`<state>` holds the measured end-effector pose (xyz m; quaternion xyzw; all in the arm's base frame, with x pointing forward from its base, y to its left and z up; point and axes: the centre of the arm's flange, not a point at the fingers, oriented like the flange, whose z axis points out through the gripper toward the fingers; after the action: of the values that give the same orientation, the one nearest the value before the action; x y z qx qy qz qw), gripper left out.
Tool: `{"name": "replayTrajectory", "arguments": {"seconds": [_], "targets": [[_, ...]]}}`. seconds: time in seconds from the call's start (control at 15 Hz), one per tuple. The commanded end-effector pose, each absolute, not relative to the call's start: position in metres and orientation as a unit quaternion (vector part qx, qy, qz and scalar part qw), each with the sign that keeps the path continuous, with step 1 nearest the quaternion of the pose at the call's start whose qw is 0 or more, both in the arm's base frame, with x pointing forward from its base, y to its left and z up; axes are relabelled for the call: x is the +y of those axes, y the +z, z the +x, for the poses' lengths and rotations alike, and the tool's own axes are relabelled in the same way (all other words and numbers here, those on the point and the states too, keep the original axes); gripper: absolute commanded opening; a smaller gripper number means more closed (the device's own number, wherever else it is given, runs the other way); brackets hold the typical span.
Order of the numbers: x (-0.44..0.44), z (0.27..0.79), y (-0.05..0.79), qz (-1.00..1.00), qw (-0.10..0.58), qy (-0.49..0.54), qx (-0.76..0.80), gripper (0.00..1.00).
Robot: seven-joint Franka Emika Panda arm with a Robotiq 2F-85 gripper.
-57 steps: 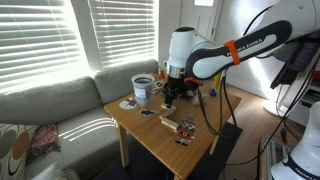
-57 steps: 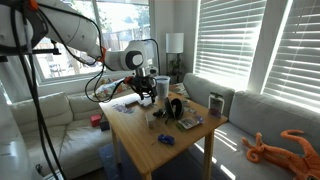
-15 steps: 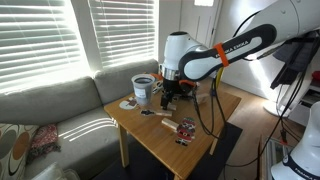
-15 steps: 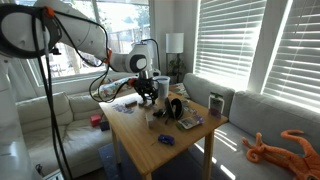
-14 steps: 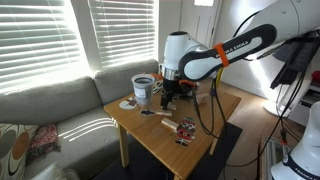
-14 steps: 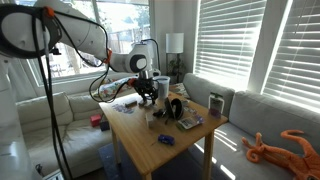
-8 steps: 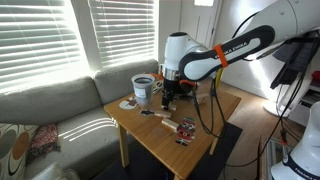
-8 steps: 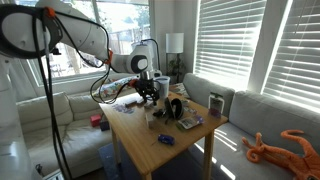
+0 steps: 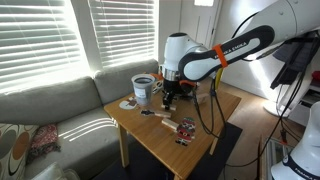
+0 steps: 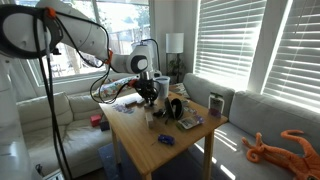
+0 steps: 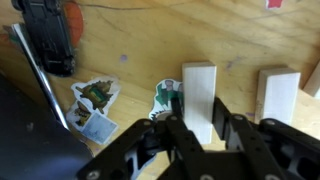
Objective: Add a block to the block stack
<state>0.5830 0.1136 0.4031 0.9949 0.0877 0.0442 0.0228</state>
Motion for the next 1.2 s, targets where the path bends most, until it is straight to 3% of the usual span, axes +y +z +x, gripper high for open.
{"name": "replayTrajectory", "arguments": {"seconds": [0.0, 0.87, 0.93, 1.07, 1.13], "targets": [[0.114, 0.577, 0.417, 0.994, 0.012, 0.036, 0.098, 0.05], [0.059, 0.518, 0.532, 0.91, 0.029, 0.065, 0.409, 0.07], [0.062, 0.527, 0.531, 0.918, 0.029, 0.064, 0.389, 0.29], [0.061, 0.525, 0.532, 0.915, 0.03, 0.065, 0.398, 0.29], [0.061, 0.525, 0.532, 0.914, 0.03, 0.064, 0.399, 0.07]]}}
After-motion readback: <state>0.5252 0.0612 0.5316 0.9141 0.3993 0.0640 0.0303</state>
